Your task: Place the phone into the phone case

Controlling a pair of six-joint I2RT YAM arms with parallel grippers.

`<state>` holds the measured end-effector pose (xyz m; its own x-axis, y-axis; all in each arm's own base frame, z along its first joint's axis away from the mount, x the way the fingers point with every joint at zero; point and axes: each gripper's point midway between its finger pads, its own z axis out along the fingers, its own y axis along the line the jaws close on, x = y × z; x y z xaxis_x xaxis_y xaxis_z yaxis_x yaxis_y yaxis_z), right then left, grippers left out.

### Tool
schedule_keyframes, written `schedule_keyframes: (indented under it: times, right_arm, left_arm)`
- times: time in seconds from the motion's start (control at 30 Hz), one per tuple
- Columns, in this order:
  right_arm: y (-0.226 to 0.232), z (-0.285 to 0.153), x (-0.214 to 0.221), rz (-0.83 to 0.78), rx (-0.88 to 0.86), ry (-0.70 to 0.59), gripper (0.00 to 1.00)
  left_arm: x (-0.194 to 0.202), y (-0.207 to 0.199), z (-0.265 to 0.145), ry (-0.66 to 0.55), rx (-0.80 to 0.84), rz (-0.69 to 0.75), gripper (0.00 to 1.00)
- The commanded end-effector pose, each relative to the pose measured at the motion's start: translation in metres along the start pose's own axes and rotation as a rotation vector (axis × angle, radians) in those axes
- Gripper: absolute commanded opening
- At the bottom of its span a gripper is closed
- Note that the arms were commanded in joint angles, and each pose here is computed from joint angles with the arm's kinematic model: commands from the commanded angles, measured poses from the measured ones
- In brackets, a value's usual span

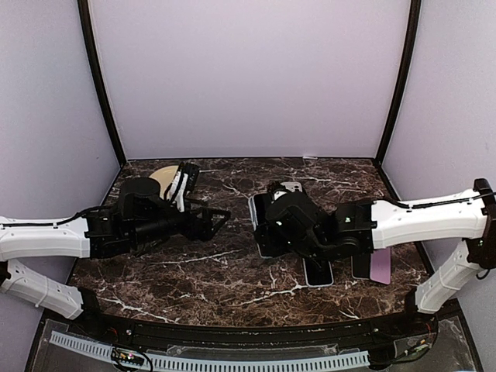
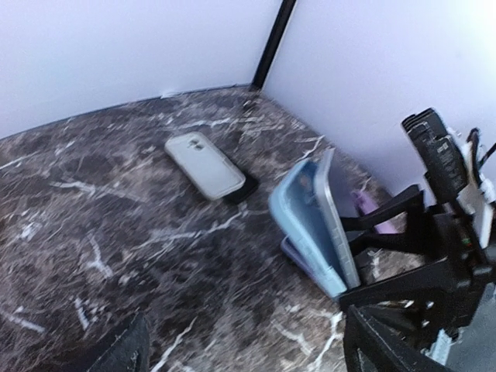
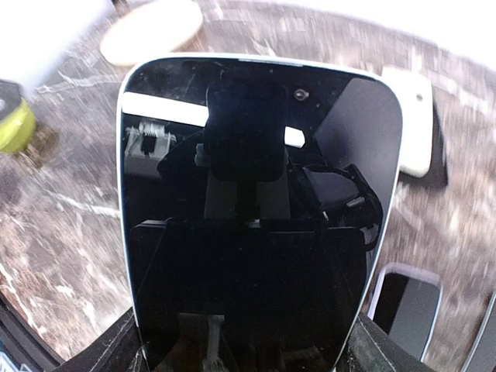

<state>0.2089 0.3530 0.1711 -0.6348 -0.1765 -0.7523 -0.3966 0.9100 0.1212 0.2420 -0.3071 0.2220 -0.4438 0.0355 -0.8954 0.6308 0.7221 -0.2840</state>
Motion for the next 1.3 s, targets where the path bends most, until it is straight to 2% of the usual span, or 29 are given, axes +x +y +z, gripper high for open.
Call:
schedule_keyframes:
  times: [0.0,0.1,0.23,0.37,0.57,0.67,0.73,0.77,0.83,0.97,1.2,1.27]
  right_arm:
    - [0.02,-0.035,-0.075,-0.046,-0.062,-0.294,0.37]
    - [0.028,-0.05,-0.094,-0.076,-0.117,-0.374,0.36]
    - [0.034,-0.062,-0.11,-0.104,-0.148,-0.431,0.36]
    - [0.039,-0.069,-0.116,-0.132,-0.174,-0.454,0.36]
    - [0.043,-0.076,-0.118,-0.148,-0.215,-0.474,0.34]
    - [0.046,-0.077,-0.117,-0.158,-0.229,-0.475,0.34]
    - [0.047,-0.075,-0.116,-0.167,-0.233,-0.468,0.34]
    - [0.048,-0.074,-0.114,-0.173,-0.232,-0.462,0.34]
    - [0.048,-0.072,-0.113,-0.177,-0.227,-0.453,0.34]
    - [0.047,-0.068,-0.113,-0.171,-0.209,-0.446,0.35]
    - [0.044,-0.069,-0.114,-0.169,-0.2,-0.447,0.36]
    - [0.043,-0.07,-0.115,-0.162,-0.201,-0.449,0.39]
  left_arm:
    - [-0.066,-0.051,-0.014,-0.227,0.269,-0.103,0.89]
    - [-0.085,-0.057,-0.018,-0.305,0.304,-0.145,0.89]
    - [-0.09,-0.072,-0.006,-0.299,0.375,-0.159,0.88]
    - [-0.091,-0.075,0.007,-0.279,0.375,-0.166,0.88]
    - [-0.101,-0.085,0.013,-0.3,0.412,-0.151,0.82]
    - [-0.102,-0.089,0.016,-0.298,0.43,-0.142,0.73]
    - [-0.102,-0.091,0.017,-0.297,0.44,-0.138,0.63]
    - [-0.102,-0.091,0.018,-0.296,0.442,-0.137,0.54]
    - [-0.101,-0.093,0.019,-0.292,0.452,-0.134,0.43]
    - [-0.097,-0.099,0.017,-0.281,0.475,-0.12,0.26]
    - [-0.093,-0.103,0.009,-0.28,0.495,-0.092,0.11]
    - [-0.093,-0.105,0.007,-0.281,0.5,-0.08,0.03]
